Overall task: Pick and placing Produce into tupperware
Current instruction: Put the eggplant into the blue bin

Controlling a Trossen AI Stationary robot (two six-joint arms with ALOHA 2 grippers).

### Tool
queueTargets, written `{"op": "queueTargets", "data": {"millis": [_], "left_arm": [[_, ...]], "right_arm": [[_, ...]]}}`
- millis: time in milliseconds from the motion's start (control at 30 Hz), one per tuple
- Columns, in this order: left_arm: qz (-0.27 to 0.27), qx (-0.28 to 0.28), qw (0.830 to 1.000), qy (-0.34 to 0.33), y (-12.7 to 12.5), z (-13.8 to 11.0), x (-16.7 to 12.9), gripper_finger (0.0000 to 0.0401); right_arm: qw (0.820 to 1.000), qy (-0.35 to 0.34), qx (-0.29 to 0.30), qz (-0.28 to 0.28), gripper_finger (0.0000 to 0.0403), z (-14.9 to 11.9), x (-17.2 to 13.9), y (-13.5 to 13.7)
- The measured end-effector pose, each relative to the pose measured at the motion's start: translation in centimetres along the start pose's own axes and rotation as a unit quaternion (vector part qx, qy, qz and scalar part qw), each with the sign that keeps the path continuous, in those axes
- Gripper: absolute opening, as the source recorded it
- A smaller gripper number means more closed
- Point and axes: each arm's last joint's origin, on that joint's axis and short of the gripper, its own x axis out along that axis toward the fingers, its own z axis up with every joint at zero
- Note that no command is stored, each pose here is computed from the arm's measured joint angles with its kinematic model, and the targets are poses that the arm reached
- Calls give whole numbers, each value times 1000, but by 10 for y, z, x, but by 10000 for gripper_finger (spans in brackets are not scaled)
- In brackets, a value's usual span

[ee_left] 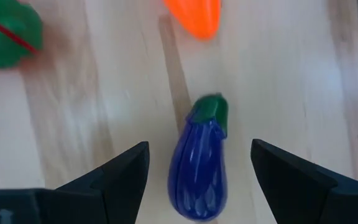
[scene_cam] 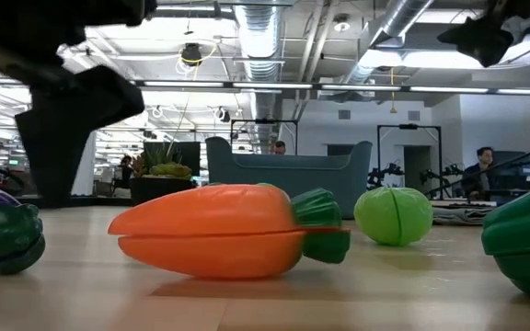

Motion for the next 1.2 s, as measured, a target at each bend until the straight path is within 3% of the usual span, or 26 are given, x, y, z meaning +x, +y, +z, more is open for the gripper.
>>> {"op": "queueTargets", "data": {"millis": [467, 1200], "left_arm": [[-3, -26, 999, 32, 3, -6, 2, 263], [-22, -22, 999, 35, 13, 0, 3, 252]], "right_arm": [[999, -31, -6, -7, 329, -4, -23, -5], [999, -22, -18, -15, 329, -6, -24, -7]]}}
